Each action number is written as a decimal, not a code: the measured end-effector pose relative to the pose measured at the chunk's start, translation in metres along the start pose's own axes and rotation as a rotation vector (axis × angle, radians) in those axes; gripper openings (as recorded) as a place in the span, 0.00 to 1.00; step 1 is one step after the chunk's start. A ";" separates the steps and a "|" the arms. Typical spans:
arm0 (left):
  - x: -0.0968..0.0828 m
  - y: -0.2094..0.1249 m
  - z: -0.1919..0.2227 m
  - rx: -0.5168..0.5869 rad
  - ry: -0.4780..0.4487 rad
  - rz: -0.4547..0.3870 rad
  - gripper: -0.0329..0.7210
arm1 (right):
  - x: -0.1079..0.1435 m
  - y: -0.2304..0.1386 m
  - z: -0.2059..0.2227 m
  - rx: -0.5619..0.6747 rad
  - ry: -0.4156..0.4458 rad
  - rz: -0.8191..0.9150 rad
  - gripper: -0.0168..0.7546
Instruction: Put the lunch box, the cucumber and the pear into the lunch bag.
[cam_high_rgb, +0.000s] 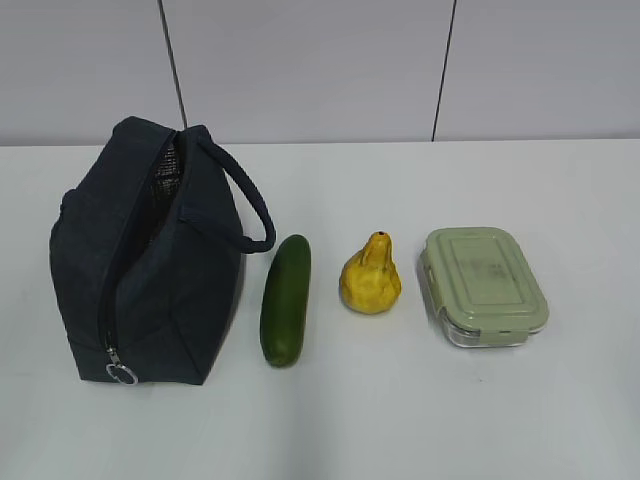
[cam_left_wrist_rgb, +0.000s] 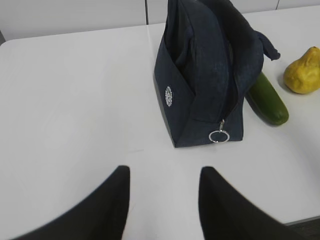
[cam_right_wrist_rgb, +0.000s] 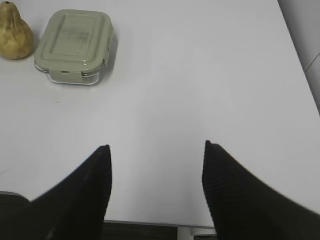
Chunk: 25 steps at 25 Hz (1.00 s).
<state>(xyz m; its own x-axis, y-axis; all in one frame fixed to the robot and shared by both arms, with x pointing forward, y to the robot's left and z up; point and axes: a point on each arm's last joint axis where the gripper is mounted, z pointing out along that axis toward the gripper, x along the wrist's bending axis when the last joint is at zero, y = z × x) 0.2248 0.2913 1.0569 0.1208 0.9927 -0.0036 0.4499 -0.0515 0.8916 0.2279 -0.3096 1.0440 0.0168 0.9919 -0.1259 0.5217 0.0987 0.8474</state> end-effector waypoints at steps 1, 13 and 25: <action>0.000 0.000 0.000 0.000 0.000 0.000 0.41 | 0.000 0.000 0.000 0.000 -0.004 -0.002 0.61; 0.000 0.000 0.000 0.000 0.000 0.000 0.41 | -0.001 0.000 0.000 -0.002 -0.008 -0.004 0.61; 0.000 0.000 0.000 0.000 0.000 0.000 0.41 | 0.006 0.009 0.004 0.043 0.072 0.051 0.61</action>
<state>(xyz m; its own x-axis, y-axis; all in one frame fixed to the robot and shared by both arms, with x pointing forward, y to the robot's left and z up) 0.2248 0.2913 1.0569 0.1208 0.9927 -0.0036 0.4499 -0.0515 0.8916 0.2356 -0.3030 1.0490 -0.0162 0.9989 -0.0439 0.5581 0.0455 0.8285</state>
